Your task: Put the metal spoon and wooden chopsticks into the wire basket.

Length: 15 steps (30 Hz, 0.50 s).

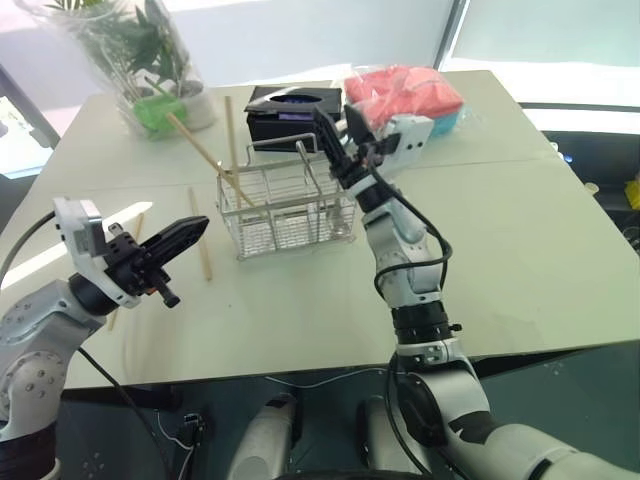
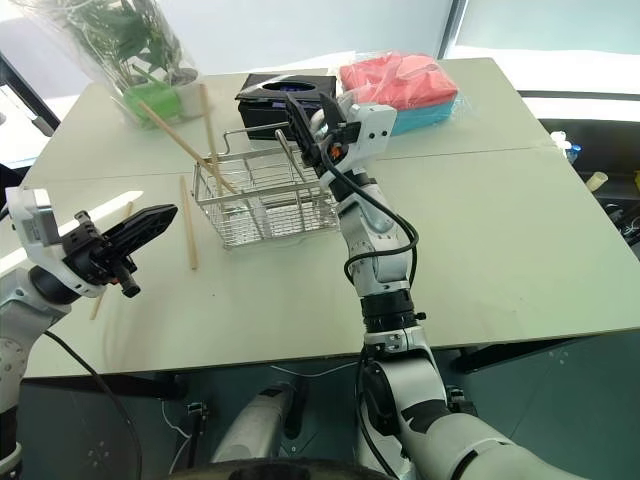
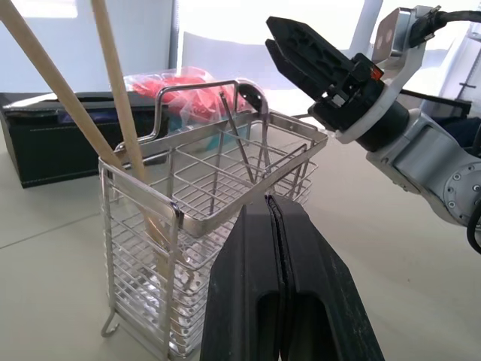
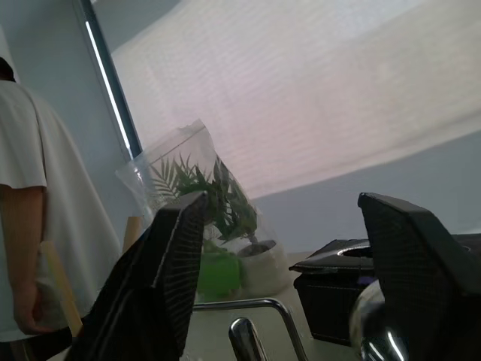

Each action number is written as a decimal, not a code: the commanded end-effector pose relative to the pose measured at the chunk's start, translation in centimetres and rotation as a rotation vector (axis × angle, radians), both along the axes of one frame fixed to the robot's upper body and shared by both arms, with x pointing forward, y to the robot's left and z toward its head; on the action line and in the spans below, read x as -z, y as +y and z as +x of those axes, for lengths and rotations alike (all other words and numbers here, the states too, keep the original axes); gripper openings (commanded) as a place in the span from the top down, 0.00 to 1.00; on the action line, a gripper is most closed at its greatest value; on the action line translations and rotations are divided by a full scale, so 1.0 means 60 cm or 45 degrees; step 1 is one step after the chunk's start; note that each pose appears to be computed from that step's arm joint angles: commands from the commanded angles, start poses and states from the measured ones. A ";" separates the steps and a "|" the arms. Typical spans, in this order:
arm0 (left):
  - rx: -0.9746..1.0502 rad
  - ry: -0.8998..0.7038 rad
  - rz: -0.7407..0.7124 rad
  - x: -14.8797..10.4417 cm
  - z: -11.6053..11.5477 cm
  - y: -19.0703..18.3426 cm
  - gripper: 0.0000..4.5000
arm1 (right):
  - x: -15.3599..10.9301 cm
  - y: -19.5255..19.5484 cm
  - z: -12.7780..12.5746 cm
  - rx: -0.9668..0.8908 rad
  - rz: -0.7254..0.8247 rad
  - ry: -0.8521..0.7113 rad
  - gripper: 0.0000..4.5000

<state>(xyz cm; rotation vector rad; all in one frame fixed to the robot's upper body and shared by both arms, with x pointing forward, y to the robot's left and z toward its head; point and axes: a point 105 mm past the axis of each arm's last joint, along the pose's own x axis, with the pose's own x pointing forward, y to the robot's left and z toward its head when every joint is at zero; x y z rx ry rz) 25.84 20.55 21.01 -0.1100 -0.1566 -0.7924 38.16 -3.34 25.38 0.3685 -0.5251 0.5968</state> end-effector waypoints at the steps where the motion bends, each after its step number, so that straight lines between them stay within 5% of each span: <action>1: -0.017 -0.067 0.004 -0.019 0.000 0.008 1.00 | -0.032 -0.001 -0.016 0.017 0.003 -0.103 0.01; 9: -0.130 -0.069 0.004 -0.012 0.006 0.034 1.00 | -0.074 -0.038 -0.030 0.091 -0.061 -0.198 0.01; 12: -0.265 -0.062 -0.012 0.000 0.008 0.066 1.00 | -0.101 -0.062 -0.046 0.111 -0.122 -0.241 0.17; 14: -0.352 -0.062 -0.024 0.007 0.009 0.084 1.00 | -0.108 -0.074 -0.055 0.118 -0.167 -0.242 0.46; 15: -0.412 -0.059 -0.033 0.013 0.010 0.096 1.00 | -0.109 -0.082 -0.058 0.119 -0.211 -0.226 0.52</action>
